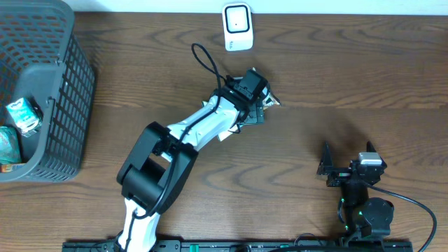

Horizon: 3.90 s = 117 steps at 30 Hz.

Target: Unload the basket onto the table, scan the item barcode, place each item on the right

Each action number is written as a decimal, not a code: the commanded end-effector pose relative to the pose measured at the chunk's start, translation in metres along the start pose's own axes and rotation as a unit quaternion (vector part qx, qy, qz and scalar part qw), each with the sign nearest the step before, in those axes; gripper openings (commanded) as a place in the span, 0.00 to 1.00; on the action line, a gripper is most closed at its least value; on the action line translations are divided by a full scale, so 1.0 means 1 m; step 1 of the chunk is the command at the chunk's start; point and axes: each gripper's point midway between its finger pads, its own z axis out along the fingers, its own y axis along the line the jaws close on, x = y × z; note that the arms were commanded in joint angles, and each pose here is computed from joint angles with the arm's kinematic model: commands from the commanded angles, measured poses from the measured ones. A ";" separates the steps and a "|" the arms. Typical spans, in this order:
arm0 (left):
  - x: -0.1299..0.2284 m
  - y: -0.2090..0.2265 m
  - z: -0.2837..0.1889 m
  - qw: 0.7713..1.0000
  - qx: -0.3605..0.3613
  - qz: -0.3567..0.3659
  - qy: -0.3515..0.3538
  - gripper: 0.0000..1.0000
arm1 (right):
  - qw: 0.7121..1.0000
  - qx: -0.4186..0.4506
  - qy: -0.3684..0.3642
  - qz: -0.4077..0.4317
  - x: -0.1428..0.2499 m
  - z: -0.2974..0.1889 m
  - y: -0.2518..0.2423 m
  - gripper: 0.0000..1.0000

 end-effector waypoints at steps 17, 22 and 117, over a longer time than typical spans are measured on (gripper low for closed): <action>-0.062 -0.013 -0.113 0.989 0.062 -0.003 -0.137 0.98 | 1.000 0.003 0.000 0.002 0.001 0.000 -0.002 0.99; -0.080 -0.022 -0.129 0.979 0.076 0.051 -0.183 0.98 | 1.000 0.003 0.000 0.002 0.001 0.000 -0.002 0.99; -0.044 0.014 -0.049 0.998 0.056 0.016 -0.027 0.98 | 1.000 0.003 0.000 0.002 0.001 0.000 -0.002 0.99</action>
